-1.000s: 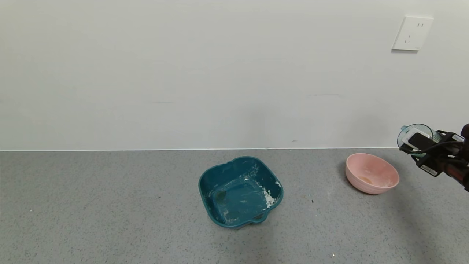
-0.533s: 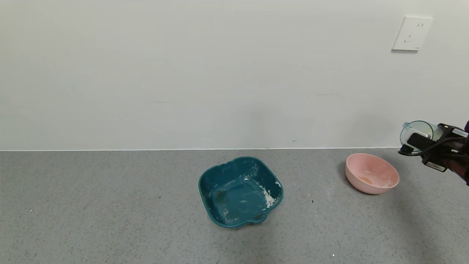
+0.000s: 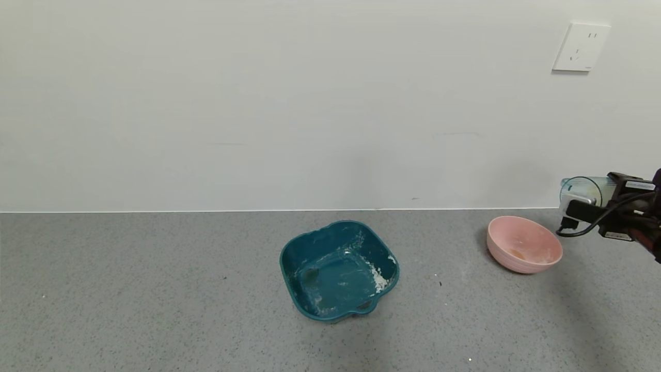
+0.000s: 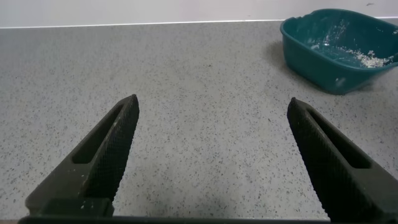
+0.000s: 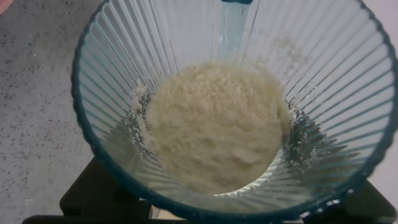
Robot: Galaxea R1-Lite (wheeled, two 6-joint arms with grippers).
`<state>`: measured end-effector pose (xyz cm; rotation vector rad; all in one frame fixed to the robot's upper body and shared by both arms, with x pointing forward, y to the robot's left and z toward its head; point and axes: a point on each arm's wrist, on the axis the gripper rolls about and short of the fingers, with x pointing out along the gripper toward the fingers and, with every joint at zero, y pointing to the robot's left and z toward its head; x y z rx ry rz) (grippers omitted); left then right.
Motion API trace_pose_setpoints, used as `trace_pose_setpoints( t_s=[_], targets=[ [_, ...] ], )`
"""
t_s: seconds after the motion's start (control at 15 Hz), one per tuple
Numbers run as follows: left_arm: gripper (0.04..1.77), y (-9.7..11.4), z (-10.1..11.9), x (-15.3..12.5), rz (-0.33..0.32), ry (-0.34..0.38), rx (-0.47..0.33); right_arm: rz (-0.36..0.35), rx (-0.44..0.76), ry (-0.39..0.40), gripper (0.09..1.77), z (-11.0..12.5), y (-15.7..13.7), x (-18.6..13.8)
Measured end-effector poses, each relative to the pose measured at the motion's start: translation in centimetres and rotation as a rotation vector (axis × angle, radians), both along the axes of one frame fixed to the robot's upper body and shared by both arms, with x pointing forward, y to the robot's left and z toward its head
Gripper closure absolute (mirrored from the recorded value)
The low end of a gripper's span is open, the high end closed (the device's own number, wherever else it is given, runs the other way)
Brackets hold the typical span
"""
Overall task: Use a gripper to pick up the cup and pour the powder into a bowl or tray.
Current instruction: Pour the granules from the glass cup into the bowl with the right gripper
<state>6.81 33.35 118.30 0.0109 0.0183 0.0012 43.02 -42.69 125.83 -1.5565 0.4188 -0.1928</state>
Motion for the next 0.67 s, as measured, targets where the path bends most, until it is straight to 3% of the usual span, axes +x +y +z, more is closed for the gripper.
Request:
trace_pose_setpoints(
  t_s=[0.67],
  targets=[
    [0.09, 0.0, 0.0, 0.0, 0.000, 0.000, 0.000, 0.049, -0.181, 0.077, 0.52, -0.4, 2.2, 0.3]
  ],
)
